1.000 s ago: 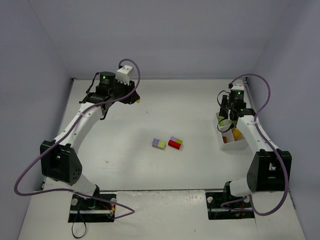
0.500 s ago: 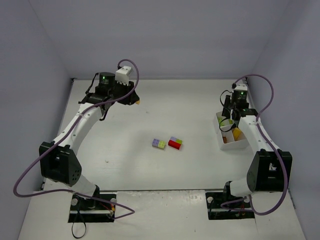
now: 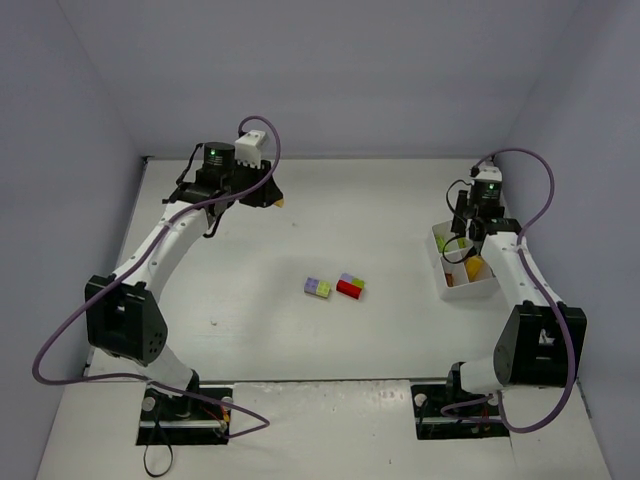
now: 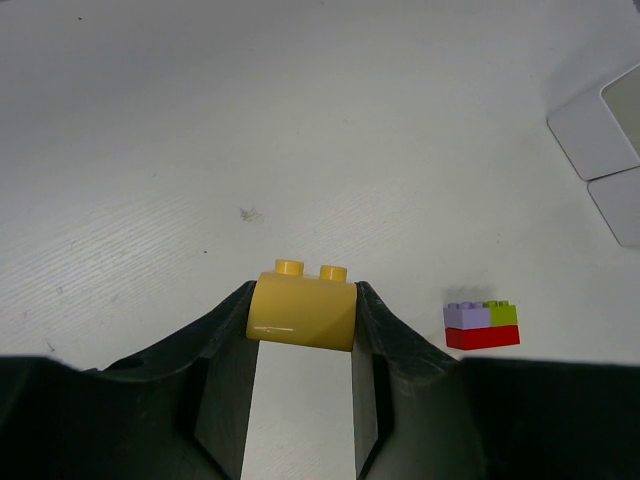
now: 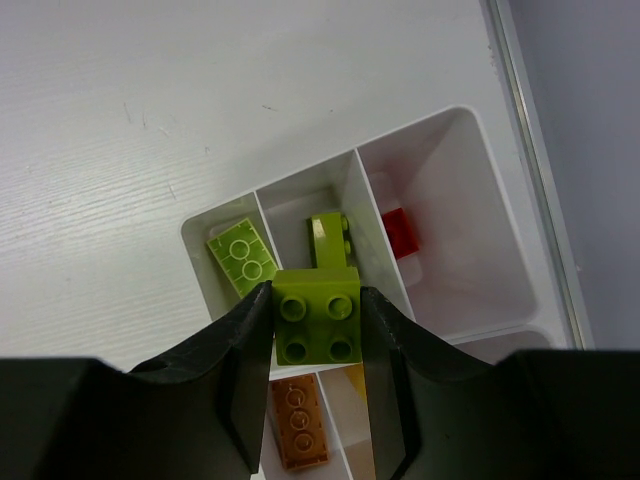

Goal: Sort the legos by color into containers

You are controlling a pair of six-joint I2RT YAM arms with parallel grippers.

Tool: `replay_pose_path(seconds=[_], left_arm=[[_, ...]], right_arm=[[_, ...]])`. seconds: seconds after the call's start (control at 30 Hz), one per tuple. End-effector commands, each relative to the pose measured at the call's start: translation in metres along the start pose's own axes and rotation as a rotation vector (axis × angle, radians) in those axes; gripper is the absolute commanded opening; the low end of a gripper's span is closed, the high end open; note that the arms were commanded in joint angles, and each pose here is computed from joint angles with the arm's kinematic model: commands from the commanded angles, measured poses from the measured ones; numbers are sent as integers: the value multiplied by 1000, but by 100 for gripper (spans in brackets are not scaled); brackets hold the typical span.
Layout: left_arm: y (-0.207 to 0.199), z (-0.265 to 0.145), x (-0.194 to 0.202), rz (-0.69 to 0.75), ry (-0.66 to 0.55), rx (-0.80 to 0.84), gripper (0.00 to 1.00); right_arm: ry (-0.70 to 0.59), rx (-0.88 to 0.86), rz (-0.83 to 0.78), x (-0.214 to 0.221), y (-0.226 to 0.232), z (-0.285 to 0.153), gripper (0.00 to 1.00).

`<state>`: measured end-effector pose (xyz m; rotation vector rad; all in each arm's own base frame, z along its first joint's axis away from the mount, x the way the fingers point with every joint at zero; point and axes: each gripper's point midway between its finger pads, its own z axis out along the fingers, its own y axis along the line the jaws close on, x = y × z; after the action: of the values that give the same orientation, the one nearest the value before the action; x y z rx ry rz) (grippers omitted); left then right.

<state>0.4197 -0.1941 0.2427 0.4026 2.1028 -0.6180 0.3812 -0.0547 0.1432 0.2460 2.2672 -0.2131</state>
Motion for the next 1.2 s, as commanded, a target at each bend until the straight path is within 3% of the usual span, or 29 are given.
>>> replay_pose_path(seconds=[0.0,1.17], left_arm=[[-16,-10,-44,29,-123,30,2],[-25,-14,-43,-33,-94,4,2]], right_arm=[[-74,37,-1,-22,-11,-11,0],[-132,-32,10,-57,-1,-13,0]])
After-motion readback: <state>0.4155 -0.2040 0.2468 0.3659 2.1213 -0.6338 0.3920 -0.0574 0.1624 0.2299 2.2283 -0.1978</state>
